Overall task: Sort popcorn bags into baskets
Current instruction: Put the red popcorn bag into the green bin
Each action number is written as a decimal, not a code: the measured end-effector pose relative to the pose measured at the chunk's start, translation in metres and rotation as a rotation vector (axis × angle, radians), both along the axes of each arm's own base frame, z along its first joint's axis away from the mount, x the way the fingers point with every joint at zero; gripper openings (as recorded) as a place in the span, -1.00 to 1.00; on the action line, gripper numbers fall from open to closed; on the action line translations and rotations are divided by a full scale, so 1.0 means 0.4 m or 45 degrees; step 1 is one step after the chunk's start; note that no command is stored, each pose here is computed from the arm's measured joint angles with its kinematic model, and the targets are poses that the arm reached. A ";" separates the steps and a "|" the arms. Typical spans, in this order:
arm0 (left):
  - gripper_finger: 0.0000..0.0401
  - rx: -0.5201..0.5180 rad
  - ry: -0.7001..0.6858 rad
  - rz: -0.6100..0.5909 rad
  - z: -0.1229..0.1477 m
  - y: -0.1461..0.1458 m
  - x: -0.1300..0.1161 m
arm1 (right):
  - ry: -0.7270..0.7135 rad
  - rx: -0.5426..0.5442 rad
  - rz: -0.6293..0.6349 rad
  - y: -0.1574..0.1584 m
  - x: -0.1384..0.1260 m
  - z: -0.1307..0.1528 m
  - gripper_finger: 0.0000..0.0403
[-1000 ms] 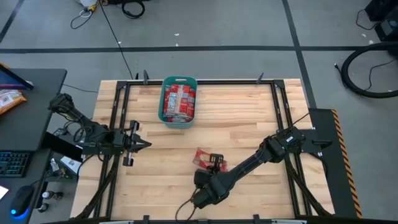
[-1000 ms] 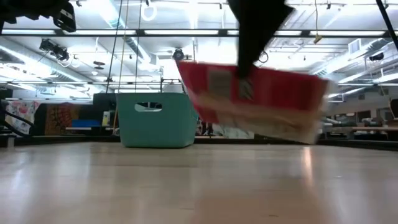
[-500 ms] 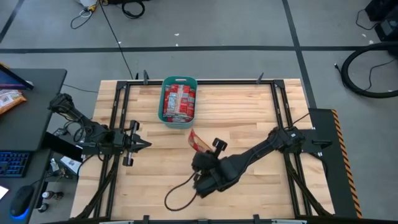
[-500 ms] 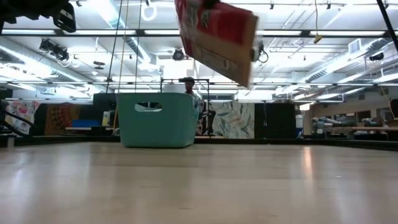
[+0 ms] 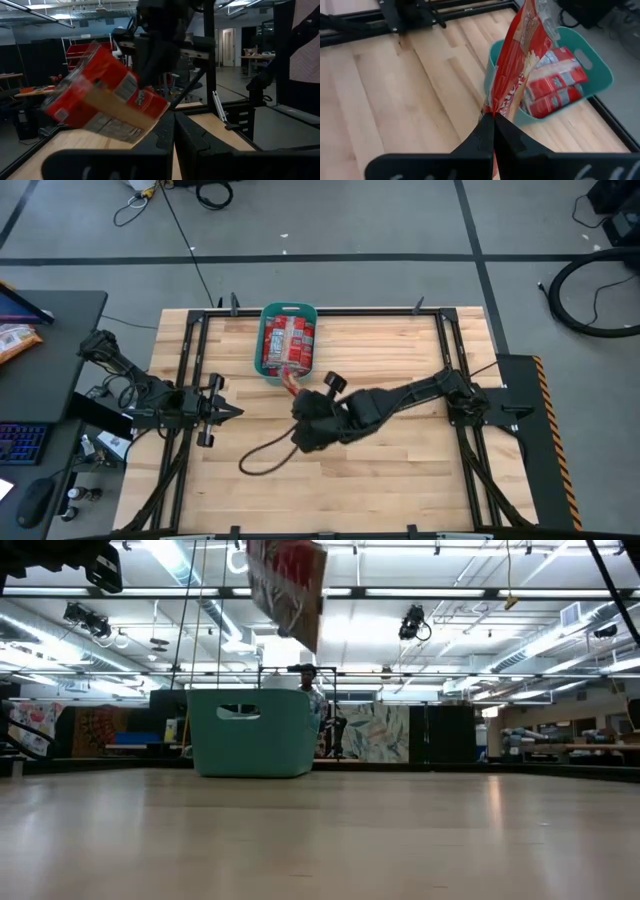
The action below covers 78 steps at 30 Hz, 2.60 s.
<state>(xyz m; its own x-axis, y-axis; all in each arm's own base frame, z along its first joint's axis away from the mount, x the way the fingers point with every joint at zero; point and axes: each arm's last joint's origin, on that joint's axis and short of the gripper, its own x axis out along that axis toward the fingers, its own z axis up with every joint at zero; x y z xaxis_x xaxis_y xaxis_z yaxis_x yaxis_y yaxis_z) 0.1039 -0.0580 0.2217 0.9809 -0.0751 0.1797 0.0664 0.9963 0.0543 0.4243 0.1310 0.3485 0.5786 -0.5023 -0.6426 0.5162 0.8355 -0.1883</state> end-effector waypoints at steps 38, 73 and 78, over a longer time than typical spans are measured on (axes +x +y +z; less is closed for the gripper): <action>-0.93 -0.016 0.003 -0.003 0.000 0.000 0.000 | -0.208 0.223 0.181 -0.453 0.121 0.039 -0.96; -0.93 -0.001 0.030 -0.004 -0.006 -0.001 0.001 | -0.517 0.435 0.014 -0.656 0.161 -0.196 -0.96; -0.93 0.000 0.030 -0.003 -0.006 -0.001 0.001 | -0.515 0.543 -0.098 -0.711 0.137 -0.257 -0.91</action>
<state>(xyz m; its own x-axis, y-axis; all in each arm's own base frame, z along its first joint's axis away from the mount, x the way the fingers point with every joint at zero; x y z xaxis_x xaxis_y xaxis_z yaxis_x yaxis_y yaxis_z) 0.1044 -0.0583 0.2192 0.9846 -0.0776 0.1564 0.0702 0.9961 0.0527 0.4789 -0.1532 0.2458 0.7920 -0.2982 -0.5328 0.5390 0.7513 0.3808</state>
